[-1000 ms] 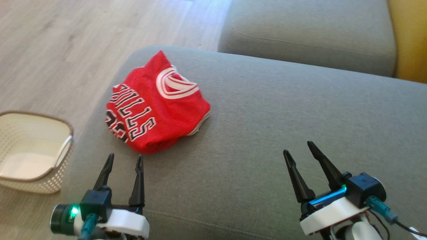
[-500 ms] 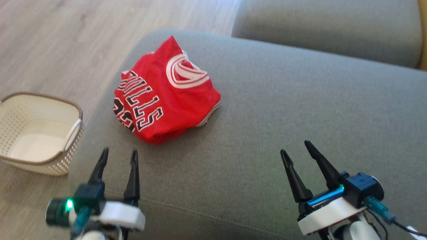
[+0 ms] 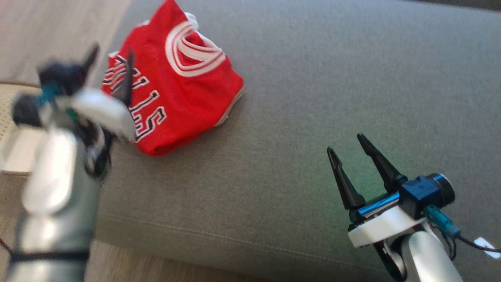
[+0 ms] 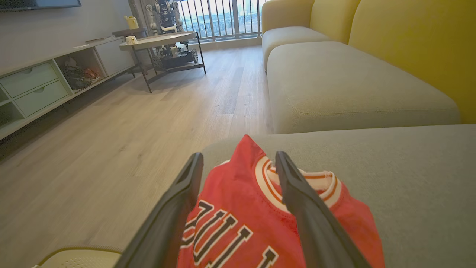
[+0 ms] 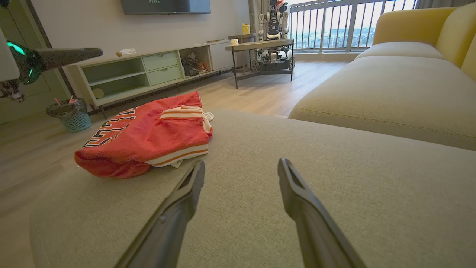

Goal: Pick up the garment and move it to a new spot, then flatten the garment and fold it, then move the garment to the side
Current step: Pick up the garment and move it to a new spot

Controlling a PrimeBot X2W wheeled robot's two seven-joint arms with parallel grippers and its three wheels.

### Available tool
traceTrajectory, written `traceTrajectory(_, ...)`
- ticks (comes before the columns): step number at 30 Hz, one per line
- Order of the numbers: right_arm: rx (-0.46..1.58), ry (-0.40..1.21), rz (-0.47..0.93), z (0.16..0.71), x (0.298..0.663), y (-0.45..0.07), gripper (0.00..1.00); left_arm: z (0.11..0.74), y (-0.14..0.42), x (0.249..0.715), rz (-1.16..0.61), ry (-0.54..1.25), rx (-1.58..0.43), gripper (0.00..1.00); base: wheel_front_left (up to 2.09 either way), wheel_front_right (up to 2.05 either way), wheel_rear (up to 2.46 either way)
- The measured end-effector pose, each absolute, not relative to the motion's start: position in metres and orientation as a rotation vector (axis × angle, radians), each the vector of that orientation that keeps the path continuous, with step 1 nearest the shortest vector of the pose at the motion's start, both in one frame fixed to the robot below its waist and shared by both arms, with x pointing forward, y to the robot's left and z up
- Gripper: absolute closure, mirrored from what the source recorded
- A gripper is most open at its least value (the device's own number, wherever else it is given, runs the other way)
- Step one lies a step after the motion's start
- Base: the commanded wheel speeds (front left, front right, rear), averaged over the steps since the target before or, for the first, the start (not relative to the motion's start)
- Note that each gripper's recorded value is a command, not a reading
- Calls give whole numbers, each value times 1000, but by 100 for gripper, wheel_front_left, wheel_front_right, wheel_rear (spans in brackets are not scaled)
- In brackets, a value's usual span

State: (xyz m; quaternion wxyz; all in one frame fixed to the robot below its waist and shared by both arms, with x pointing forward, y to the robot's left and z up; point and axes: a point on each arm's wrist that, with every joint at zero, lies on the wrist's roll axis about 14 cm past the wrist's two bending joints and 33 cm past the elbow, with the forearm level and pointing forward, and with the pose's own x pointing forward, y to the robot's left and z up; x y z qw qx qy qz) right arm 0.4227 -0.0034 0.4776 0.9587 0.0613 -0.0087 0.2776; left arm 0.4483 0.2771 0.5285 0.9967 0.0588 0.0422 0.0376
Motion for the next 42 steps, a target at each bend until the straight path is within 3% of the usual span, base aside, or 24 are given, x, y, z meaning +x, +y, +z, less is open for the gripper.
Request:
traceTrajectory(6,106,10,537,459,439,-12,0,508,282,500,70,244,92,0,0,0,0)
traceTrajectory(16,97,52,523,432,457,-16,0,446,297,526,101,514,99,0,0,0,0)
traceTrajectory(32,100,66,510,418,468,-19,0,384,288,511,46,753,106,0,0,0,0)
traceTrajectory(33,100,67,508,417,469,-19,0,382,287,512,45,755,105,6,0,0,0)
traceTrajectory(34,101,69,507,416,470,-19,0,381,287,513,42,757,110,28,0,0,0)
traceTrajectory(35,102,73,507,414,470,-19,0,380,287,513,42,760,110,44,0,0,0)
traceTrajectory(36,103,77,507,412,470,-19,0,379,288,514,42,757,109,68,0,0,0)
traceTrajectory(37,104,82,507,410,470,-19,0,377,288,514,41,756,108,100,0,0,0)
traceTrajectory(42,110,94,508,404,472,-17,0,382,288,522,37,677,99,100,0,0,0)
